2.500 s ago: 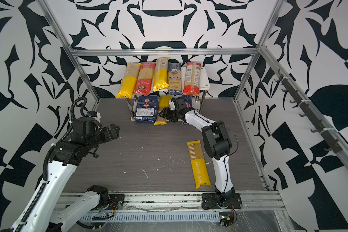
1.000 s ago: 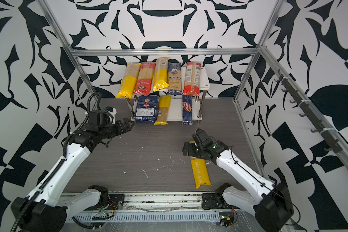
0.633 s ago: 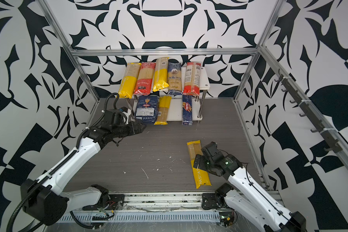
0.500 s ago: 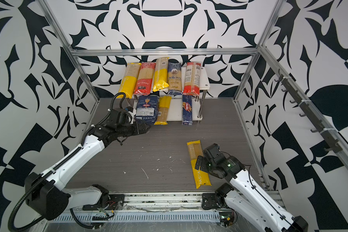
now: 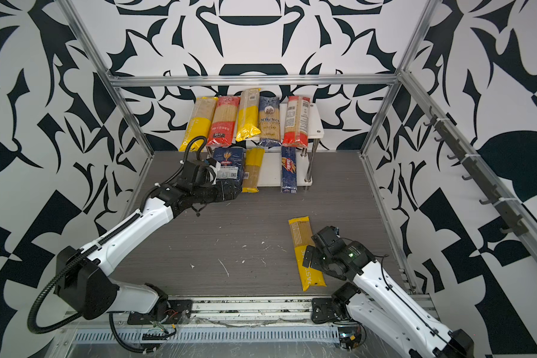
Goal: Arrange pasta packages on shelves
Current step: Move the pasta bag to the center of the table.
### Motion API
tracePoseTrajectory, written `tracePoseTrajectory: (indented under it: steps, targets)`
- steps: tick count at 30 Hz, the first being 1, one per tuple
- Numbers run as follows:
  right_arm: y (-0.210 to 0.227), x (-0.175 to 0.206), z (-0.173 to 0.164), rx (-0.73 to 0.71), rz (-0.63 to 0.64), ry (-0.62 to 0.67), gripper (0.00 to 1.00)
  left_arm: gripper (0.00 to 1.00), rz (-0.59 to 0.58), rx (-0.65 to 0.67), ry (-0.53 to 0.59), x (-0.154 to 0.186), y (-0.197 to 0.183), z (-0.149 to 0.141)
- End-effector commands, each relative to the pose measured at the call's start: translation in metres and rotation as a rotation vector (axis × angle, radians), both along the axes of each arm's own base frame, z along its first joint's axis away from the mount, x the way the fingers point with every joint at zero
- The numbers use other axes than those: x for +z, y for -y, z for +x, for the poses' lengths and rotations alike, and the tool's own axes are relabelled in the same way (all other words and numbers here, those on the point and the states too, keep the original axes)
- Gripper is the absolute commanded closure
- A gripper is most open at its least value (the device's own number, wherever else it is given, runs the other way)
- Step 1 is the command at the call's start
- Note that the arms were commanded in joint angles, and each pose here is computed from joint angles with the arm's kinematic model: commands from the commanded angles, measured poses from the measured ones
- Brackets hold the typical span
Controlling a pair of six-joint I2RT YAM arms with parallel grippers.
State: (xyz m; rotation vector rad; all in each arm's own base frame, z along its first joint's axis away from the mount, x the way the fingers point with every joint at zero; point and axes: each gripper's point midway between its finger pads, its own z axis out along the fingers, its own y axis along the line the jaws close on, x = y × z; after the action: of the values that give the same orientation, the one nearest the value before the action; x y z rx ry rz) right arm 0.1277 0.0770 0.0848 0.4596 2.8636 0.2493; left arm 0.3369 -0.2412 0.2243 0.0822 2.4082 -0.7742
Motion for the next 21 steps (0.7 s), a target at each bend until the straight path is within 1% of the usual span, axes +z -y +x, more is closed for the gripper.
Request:
tracePoseTrajectory:
  steps: [1,5,15,21]
  targets:
    - [0.001,-0.006,0.003,0.021,-0.028,-0.004,0.0,0.01,-0.003,0.011,0.042,0.014,0.002,0.008]
    - [-0.003,-0.013,0.004,0.037,-0.036,-0.029,0.0,0.01,0.006,0.016,0.044,0.015,0.0,0.008]
    - [-0.027,-0.035,0.012,0.082,0.012,-0.05,0.0,0.01,0.042,0.017,0.052,0.016,-0.008,0.002]
    - [-0.032,-0.048,0.011,0.117,-0.025,-0.105,0.0,0.01,0.072,0.019,0.066,0.016,-0.016,-0.003]
